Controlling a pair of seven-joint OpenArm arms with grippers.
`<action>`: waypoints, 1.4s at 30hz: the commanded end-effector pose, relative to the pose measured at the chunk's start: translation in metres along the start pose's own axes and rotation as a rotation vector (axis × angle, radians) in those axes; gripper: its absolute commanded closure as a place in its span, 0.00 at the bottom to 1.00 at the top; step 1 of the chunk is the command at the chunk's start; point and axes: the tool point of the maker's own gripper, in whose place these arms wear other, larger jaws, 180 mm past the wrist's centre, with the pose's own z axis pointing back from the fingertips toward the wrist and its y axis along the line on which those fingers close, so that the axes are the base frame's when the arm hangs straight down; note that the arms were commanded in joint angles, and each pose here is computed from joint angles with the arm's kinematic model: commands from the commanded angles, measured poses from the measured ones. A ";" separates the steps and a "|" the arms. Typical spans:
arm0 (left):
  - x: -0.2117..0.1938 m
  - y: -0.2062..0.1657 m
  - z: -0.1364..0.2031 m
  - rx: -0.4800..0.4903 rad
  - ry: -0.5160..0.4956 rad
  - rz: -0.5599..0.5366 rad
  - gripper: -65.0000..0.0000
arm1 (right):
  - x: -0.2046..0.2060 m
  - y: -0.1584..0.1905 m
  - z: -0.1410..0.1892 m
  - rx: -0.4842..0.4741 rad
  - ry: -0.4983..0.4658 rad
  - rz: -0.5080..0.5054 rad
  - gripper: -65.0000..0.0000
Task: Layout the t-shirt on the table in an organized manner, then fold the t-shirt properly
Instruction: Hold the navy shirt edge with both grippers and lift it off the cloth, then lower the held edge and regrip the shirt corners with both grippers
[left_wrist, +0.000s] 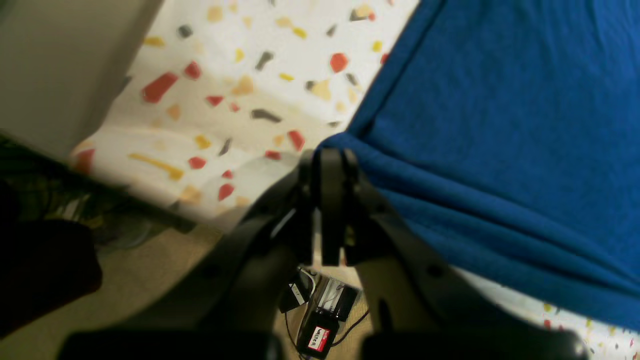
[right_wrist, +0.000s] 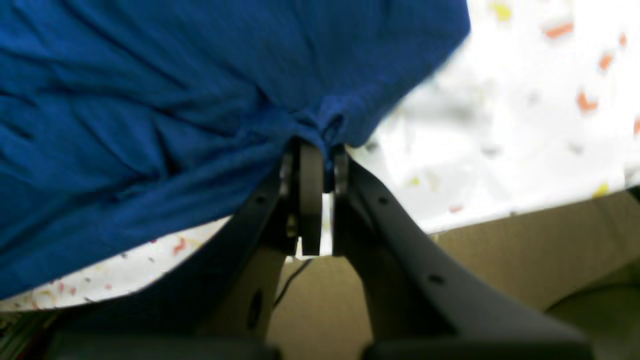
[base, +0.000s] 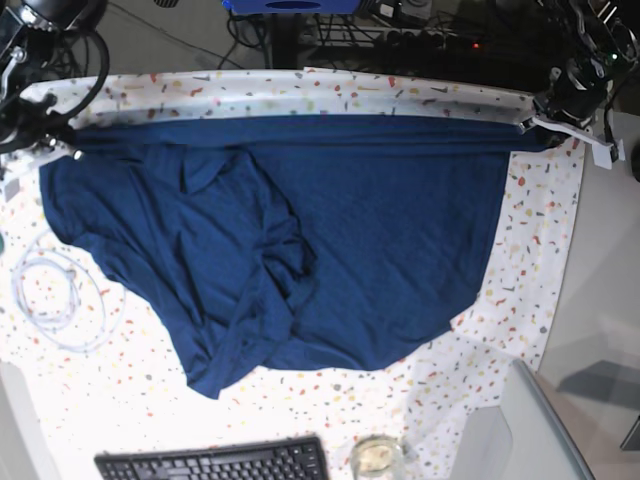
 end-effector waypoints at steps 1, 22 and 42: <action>0.010 0.004 0.002 0.020 -0.016 -0.027 1.00 | 0.016 0.000 0.006 -0.004 -0.045 0.008 1.00; 0.043 -0.021 -0.032 0.007 -0.037 -0.028 1.00 | 0.077 0.043 -0.008 0.080 -0.077 0.001 1.00; 0.069 -0.055 -0.070 -0.001 -0.023 -0.086 1.00 | 0.106 0.062 -0.033 0.110 -0.117 0.047 1.00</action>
